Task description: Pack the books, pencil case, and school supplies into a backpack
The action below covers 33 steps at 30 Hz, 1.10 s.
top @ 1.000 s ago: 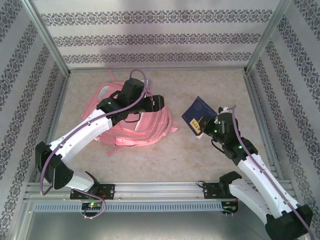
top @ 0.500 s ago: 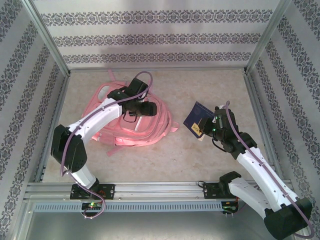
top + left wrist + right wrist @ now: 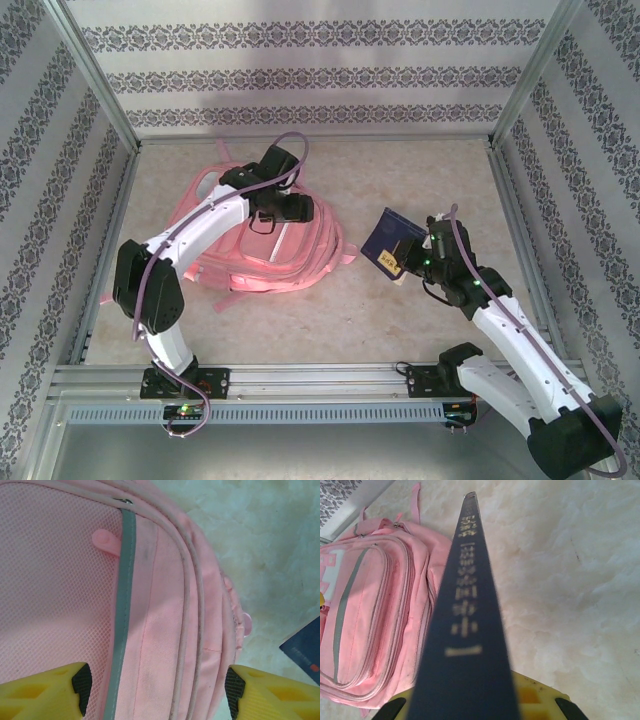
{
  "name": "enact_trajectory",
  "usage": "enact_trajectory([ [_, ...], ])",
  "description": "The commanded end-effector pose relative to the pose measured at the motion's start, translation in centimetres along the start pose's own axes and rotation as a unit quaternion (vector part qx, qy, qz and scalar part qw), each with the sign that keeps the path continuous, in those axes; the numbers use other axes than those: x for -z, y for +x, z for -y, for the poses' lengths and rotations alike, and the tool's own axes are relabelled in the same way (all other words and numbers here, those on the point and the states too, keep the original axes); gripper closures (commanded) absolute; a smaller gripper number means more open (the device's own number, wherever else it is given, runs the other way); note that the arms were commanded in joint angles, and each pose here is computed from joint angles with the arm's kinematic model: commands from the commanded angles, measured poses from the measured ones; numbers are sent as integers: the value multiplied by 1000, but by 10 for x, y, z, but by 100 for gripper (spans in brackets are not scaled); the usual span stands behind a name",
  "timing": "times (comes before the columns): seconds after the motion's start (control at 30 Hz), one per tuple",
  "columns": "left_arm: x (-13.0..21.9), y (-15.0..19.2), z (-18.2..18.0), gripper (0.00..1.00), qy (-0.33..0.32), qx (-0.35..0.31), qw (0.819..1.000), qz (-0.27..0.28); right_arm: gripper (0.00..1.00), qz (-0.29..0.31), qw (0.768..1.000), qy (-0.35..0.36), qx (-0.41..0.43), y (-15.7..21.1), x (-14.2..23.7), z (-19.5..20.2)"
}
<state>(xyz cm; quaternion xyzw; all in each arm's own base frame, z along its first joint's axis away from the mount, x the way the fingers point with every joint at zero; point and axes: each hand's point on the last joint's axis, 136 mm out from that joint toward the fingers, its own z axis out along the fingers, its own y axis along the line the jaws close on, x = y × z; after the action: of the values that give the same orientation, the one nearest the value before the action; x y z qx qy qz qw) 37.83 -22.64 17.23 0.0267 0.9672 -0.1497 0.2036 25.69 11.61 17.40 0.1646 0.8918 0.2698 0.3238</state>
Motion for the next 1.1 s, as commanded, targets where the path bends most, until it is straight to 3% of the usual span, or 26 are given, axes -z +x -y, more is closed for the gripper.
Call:
enact_trajectory([
  [0.0,-17,14,-6,29,-5,-4,999,-43,100,15,1000,-24,-7,-8,1,-8],
  [0.27,-29,24,-13,27,-12,0,998,-57,100,26,999,-22,-8,-10,4,-6],
  [0.57,-32,31,17,37,77,15,994,-75,100,22,1000,-14,-17,-8,-1,-1],
  [0.77,-37,42,26,61,111,13,989,-94,100,25,999,-9,-27,-9,-2,4],
  [0.93,-53,51,0,76,49,-18,992,-113,100,23,999,-13,-30,-9,-1,4],
  [1.07,-51,55,17,99,98,-35,985,-138,100,25,999,-11,-28,-10,1,4],
])
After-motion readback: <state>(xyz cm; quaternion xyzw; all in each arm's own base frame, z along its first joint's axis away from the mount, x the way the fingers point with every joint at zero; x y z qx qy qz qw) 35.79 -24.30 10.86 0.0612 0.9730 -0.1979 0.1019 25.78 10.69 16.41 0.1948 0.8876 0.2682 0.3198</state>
